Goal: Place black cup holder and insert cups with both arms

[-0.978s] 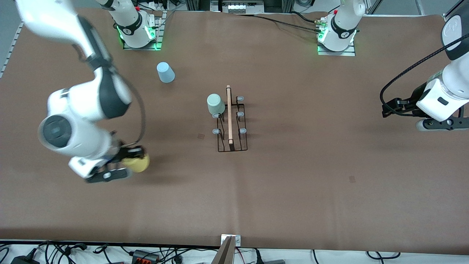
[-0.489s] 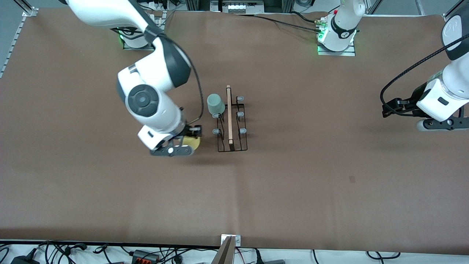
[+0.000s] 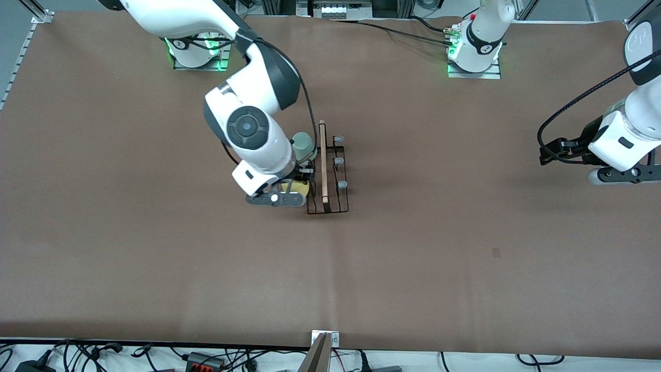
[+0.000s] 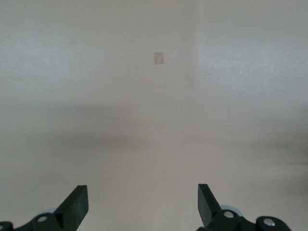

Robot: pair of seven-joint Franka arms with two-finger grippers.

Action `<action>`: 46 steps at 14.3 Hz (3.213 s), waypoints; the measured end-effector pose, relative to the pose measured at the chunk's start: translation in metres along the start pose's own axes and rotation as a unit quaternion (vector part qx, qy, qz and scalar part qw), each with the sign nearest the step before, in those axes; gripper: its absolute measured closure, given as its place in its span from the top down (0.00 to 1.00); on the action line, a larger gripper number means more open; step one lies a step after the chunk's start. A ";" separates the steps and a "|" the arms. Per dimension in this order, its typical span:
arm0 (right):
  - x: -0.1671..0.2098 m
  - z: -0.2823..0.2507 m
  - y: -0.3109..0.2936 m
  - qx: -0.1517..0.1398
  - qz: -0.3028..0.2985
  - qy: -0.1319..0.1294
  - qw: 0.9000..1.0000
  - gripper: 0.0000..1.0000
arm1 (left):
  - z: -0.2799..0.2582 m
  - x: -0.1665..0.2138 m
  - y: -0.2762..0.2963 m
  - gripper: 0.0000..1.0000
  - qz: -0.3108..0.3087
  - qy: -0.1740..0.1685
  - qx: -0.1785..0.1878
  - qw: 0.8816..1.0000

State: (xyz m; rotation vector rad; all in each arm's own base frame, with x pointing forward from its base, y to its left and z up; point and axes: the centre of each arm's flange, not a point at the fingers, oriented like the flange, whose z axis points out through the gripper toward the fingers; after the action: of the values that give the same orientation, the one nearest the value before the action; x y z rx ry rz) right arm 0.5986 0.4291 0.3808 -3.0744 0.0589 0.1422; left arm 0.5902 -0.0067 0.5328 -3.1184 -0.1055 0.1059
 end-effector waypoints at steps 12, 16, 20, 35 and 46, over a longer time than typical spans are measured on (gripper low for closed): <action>0.005 0.046 -0.011 0.003 -0.003 -0.005 1.000 0.67 | 0.001 0.000 -0.002 1.00 -0.003 -0.003 -0.005 1.000; 0.006 0.068 -0.009 -0.006 -0.001 -0.019 1.000 0.67 | 0.002 -0.001 -0.005 1.00 -0.007 -0.008 -0.009 1.000; 0.009 0.075 -0.009 -0.005 0.005 -0.017 1.000 0.90 | 0.003 -0.001 -0.013 1.00 -0.017 -0.011 -0.021 1.000; 0.100 -0.130 0.287 -0.002 0.081 0.031 0.996 1.00 | 0.002 -0.001 -0.013 1.00 -0.016 -0.011 -0.022 1.000; 0.073 -0.211 0.436 -0.040 0.033 0.065 0.997 1.00 | 0.005 0.009 -0.014 1.00 -0.003 0.013 -0.024 1.000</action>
State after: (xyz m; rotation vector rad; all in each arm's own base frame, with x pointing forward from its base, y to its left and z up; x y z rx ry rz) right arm 0.6728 -0.0225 0.5569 -3.1596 0.1643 -0.0549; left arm 0.5983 0.0082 0.5276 -3.1656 -0.1198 0.0631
